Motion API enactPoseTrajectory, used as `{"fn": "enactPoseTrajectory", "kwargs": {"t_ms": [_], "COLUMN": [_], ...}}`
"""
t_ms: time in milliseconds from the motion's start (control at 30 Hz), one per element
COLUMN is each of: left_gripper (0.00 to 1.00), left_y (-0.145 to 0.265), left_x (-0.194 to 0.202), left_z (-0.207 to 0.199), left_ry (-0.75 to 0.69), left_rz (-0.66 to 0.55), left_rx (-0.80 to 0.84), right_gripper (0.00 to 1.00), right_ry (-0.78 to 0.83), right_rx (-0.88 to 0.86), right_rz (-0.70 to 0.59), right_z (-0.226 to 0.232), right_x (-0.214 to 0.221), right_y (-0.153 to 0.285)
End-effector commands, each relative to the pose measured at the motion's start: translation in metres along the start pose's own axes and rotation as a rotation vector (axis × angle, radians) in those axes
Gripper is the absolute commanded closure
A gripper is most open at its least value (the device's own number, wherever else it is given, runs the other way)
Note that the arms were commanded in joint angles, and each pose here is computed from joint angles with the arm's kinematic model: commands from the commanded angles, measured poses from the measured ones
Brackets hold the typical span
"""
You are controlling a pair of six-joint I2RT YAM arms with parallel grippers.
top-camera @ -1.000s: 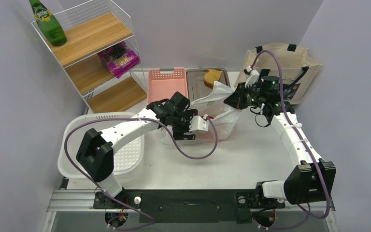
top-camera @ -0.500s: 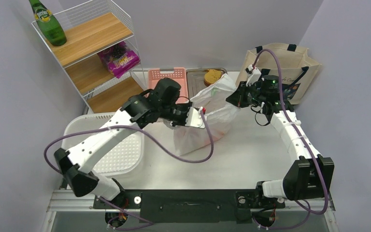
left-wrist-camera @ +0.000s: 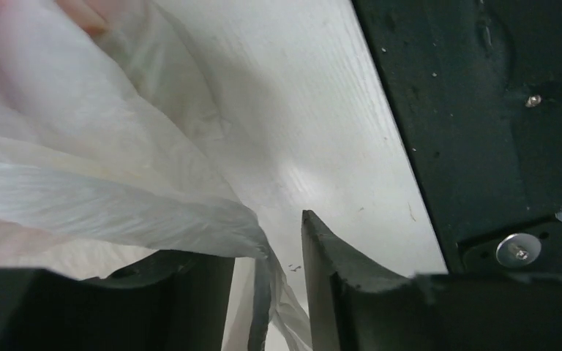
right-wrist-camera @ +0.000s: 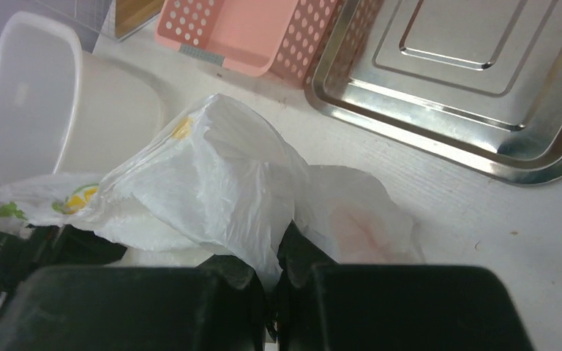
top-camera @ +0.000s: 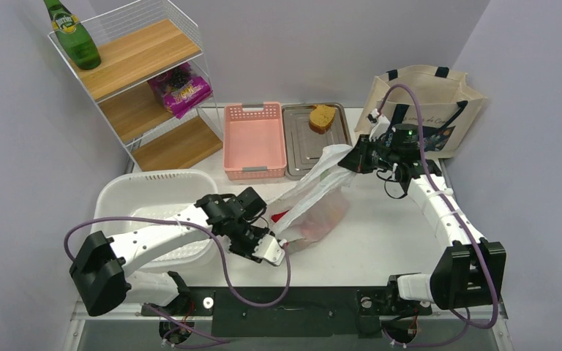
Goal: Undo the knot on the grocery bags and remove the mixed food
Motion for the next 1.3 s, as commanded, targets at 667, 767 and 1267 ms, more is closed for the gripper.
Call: {"fn": "enactPoseTrajectory", "kwargs": {"t_ms": [667, 767, 1267], "left_gripper": [0.25, 0.24, 1.0], "left_y": [0.159, 0.144, 0.195], "left_x": [-0.117, -0.124, -0.029], "left_z": [0.138, 0.131, 0.239], "left_ry": [0.519, 0.554, 0.936], "left_rz": [-0.622, -0.705, -0.502], "left_rx": [-0.631, -0.525, -1.196], "right_gripper": [1.0, 1.0, 1.0], "right_ry": [0.165, 0.182, 0.425], "right_rx": [-0.125, -0.113, -0.087], "right_rz": [-0.102, -0.097, 0.225], "right_z": [0.062, 0.062, 0.039], "right_x": [-0.039, -0.039, 0.007], "right_y": [0.024, 0.028, 0.049]}}
Point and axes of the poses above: each gripper's point midway between its finger pads, its own y axis back along the fingers, its own z axis along the line the jaws close on, x = y × z, the point moved 4 cm from there along y, back along the fingers, and after that the axes turned 4 degrees about y, right-handed, at the moved point
